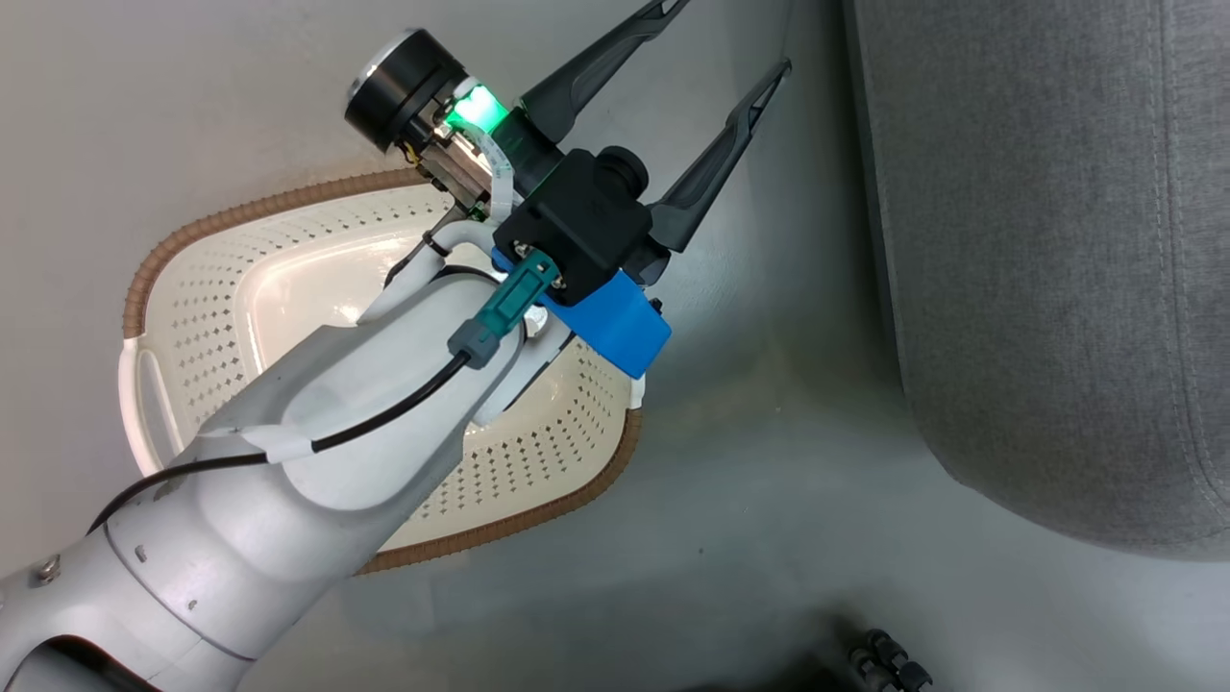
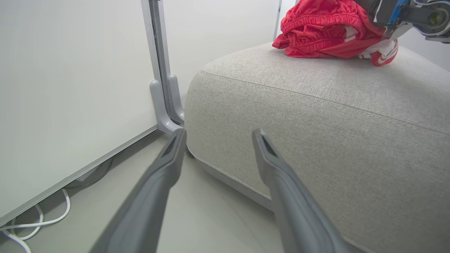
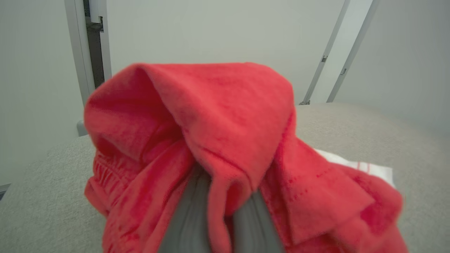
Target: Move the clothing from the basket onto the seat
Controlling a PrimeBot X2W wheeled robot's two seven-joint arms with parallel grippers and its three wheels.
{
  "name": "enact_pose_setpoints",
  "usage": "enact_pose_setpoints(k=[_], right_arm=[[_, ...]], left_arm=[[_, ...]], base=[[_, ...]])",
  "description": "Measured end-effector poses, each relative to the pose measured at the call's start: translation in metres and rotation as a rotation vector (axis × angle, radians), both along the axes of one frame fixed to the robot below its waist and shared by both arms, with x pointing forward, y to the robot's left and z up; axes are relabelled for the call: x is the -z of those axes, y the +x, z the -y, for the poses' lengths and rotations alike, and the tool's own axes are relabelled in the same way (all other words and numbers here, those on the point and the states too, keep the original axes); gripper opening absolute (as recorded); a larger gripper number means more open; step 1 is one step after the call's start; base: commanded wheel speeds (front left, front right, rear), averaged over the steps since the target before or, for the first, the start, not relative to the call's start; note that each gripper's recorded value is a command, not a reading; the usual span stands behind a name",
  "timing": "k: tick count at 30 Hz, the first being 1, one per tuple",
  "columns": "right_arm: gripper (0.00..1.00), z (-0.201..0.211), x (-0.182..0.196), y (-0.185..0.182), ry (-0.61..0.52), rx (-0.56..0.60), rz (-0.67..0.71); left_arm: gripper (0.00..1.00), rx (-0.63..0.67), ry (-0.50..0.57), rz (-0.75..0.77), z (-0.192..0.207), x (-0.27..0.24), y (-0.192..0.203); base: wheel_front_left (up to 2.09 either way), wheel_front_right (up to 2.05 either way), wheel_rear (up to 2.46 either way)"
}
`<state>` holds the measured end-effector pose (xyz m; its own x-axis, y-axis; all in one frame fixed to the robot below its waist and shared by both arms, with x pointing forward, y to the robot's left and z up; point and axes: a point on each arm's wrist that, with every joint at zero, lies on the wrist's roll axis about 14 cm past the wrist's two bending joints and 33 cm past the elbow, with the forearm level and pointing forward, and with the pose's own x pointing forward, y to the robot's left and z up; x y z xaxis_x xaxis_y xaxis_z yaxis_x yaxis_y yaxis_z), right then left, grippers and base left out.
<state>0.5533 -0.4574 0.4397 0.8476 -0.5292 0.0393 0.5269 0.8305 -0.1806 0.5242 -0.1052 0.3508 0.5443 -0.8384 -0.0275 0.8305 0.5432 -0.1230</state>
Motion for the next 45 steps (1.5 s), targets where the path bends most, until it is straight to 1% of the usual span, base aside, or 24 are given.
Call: enact_pose_setpoints(k=[1,2,5,10,15,16,17,21,24,28,32,37,45], right_arm=[[0.8,0.0,-0.004,-0.001,-0.005,0.0,0.007],[1.0,0.0,-0.009,-0.002,-0.011,0.001,0.016],[1.0,-0.001,-0.02,-0.011,-0.023,0.004,0.033],[1.0,-0.007,-0.038,-0.036,-0.064,-0.011,0.028],[1.0,-0.023,-0.062,-0.067,-0.096,-0.049,0.047],[1.0,-0.032,-0.075,-0.077,-0.105,-0.069,0.072],[1.0,-0.032,-0.075,-0.077,-0.105,-0.069,0.072],[1.0,-0.065,-0.093,-0.092,-0.101,-0.149,0.116],[1.0,-0.092,-0.11,-0.098,-0.094,-0.221,0.16],[1.0,-0.133,-0.119,-0.108,-0.06,-0.322,0.195],[1.0,-0.165,-0.126,-0.121,-0.018,-0.396,0.229],[1.0,-0.195,-0.127,-0.14,0.039,-0.462,0.249],[1.0,-0.233,-0.117,-0.16,0.122,-0.548,0.245]], left_arm=[[1.0,-0.004,0.0,0.005,-0.001,-0.002,0.001],[1.0,-0.006,0.001,0.01,-0.001,-0.004,0.002],[1.0,-0.013,0.0,0.017,-0.002,-0.013,0.001],[1.0,-0.031,-0.012,0.03,-0.002,-0.037,-0.006],[1.0,-0.092,-0.035,0.05,-0.012,-0.071,-0.011],[1.0,-0.13,-0.043,0.066,-0.021,-0.086,-0.011],[1.0,-0.13,-0.043,0.066,-0.021,-0.086,-0.011],[1.0,-0.226,-0.049,0.095,-0.047,-0.113,-0.012],[1.0,-0.329,-0.057,0.116,-0.073,-0.132,-0.012],[1.0,-0.443,-0.055,0.144,-0.107,-0.151,-0.021],[1.0,-0.548,-0.061,0.162,-0.14,-0.167,-0.035],[1.0,-0.673,-0.069,0.164,-0.181,-0.177,-0.062],[1.0,-0.818,-0.06,0.165,-0.233,-0.18,-0.11]], base=[[0.0,0.0,0.0],[0.0,0.0,0.0],[0.0,0.0,0.0],[0.0,0.0,0.0],[0.0,0.0,0.0],[0.0,0.0,0.0],[0.0,0.0,0.0],[0.0,0.0,0.0],[0.0,0.0,0.0],[0.0,0.0,0.0],[0.0,0.0,0.0],[0.0,0.0,0.0],[0.0,0.0,0.0]])
